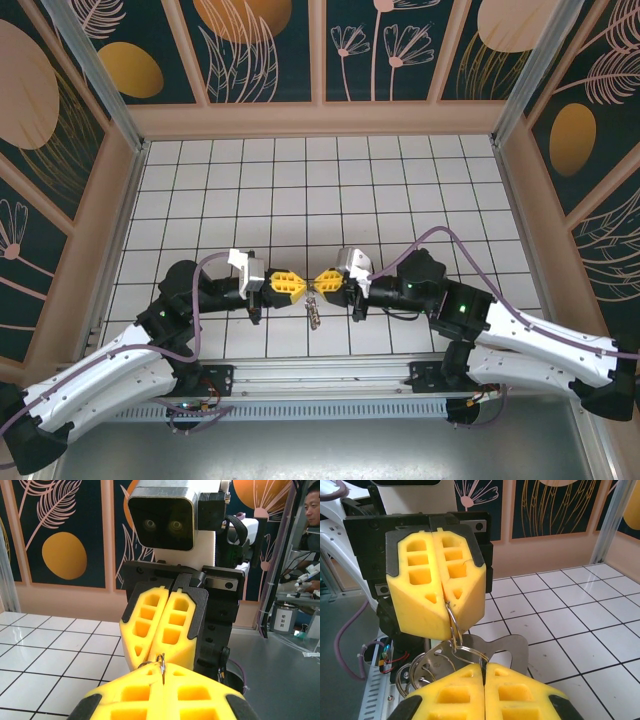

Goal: Put the keys on the keyring

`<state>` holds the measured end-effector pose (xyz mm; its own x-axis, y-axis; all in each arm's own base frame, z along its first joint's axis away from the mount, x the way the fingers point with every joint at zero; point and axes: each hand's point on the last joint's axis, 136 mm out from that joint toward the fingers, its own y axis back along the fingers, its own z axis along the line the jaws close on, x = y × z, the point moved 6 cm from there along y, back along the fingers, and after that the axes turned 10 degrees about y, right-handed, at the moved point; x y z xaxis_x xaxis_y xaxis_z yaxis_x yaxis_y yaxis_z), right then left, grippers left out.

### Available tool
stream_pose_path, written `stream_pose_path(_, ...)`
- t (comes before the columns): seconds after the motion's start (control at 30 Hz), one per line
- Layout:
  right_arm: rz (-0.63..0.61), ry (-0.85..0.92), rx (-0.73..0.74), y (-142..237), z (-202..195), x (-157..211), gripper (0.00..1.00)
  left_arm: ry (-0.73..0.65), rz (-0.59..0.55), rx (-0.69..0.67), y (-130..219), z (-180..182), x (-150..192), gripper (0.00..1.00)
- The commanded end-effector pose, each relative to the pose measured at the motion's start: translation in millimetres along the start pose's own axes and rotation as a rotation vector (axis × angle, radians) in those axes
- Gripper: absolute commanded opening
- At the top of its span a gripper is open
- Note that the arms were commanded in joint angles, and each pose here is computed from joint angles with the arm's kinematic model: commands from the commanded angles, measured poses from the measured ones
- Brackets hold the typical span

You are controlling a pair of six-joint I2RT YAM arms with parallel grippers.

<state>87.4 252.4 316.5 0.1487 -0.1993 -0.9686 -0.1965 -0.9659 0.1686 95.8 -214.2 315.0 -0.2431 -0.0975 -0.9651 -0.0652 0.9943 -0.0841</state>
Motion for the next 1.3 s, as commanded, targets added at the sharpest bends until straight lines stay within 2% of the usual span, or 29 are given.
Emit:
stream_pose_path(0.0, 0.012, -0.012, 0.067, 12, -4, 5, 0.11, -0.046, -0.047, 0.036, 3, -10, -13, 0.0)
stream_pose_path(0.1, -0.012, -0.007, 0.087, 20, -4, 2, 0.27, -0.046, -0.042, 0.033, 2, -9, -12, 0.0)
stream_pose_path(0.2, -0.054, 0.004, 0.083, 25, -3, -5, 0.37, -0.04, -0.034, 0.036, 1, -8, -10, 0.0)
stream_pose_path(0.43, -0.134, 0.047, 0.023, 18, 1, -19, 0.43, -0.032, -0.026, 0.057, -1, -9, -10, 0.0)
stream_pose_path(0.63, -0.131, 0.06, 0.002, 4, 0, -18, 0.44, -0.025, -0.023, 0.076, -1, -11, -10, 0.0)
stream_pose_path(0.9, -0.127, 0.058, -0.017, -5, 0, -17, 0.35, -0.022, -0.015, 0.086, -2, -11, -8, 0.0)
stream_pose_path(1.17, -0.099, 0.067, -0.028, -11, -1, -17, 0.02, -0.015, 0.009, 0.067, -3, -9, -6, 0.0)
stream_pose_path(1.27, -0.085, 0.077, -0.006, -9, -4, -19, 0.0, -0.01, 0.04, 0.035, -3, -6, -6, 0.0)
